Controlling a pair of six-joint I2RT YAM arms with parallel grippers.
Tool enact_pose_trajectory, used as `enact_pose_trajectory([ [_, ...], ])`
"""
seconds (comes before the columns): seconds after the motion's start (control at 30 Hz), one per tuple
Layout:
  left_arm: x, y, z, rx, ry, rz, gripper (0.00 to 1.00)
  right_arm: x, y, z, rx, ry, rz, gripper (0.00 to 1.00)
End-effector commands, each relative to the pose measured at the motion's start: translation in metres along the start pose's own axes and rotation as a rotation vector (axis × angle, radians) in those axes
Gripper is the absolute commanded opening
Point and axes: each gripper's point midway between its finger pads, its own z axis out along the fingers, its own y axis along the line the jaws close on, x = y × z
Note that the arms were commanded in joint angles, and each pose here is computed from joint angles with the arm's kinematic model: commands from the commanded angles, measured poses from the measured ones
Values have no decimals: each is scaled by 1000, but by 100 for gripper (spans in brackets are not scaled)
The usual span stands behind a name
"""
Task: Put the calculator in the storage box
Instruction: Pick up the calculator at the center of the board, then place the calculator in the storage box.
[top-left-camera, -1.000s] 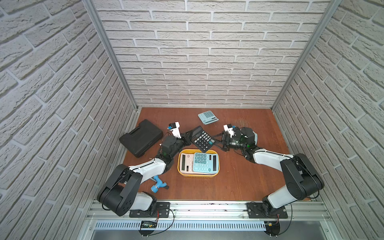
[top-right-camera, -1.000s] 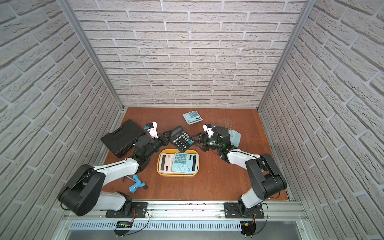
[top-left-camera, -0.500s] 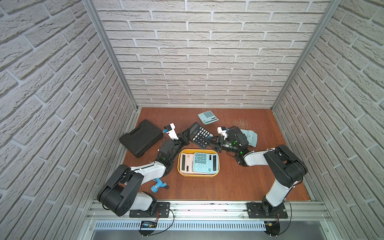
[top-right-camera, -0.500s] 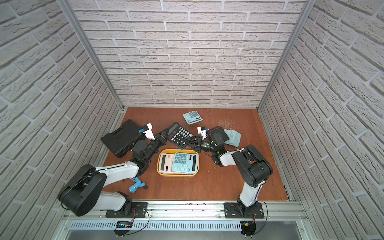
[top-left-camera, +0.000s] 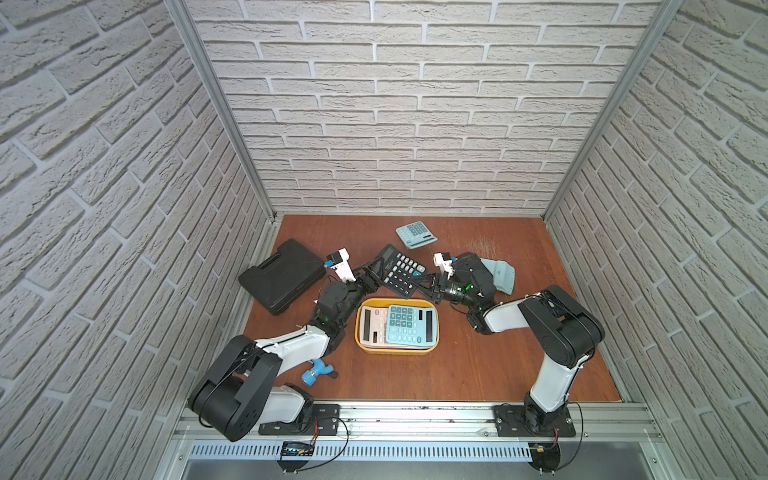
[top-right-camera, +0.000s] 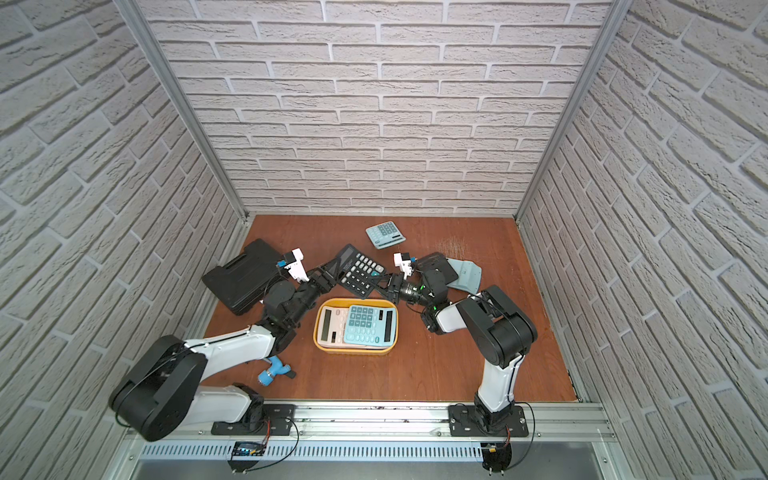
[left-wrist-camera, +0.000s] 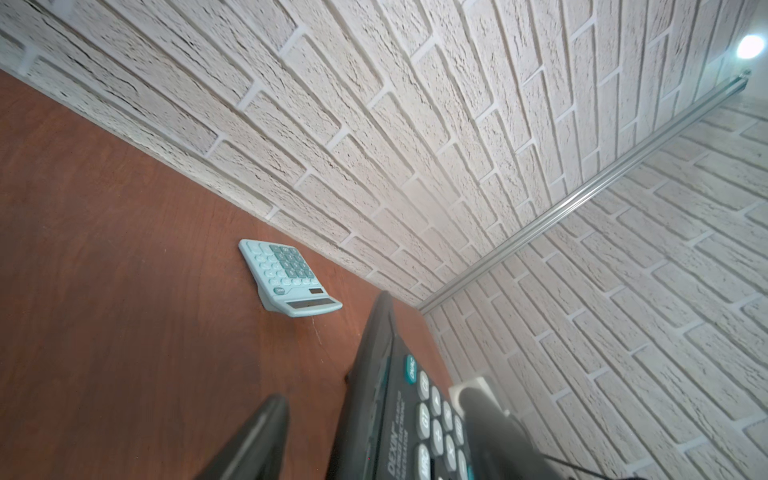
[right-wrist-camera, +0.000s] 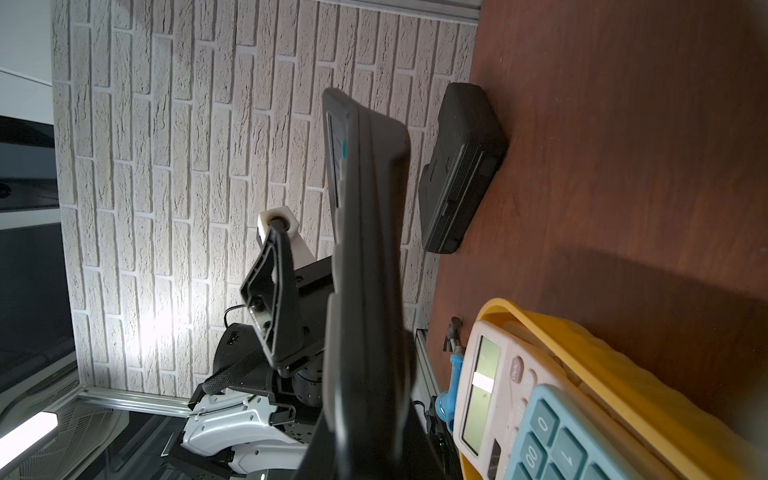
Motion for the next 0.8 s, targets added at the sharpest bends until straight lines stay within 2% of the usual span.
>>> enact_pose_trajectory([
  [0.0,-10,-7,-7,-29,54,27,98,5,16,-2,-50,2,55,3],
  [0.3,-33,18,-62,-269,228,122,98,45,-12,-3,69,143,87,3],
  [0.47,-30,23,-81,-310,284,127,98,74,-21,1,153,242,69,3],
  [0.77,-12,37,-88,-327,350,106,98,117,-17,-5,289,405,-11,3],
])
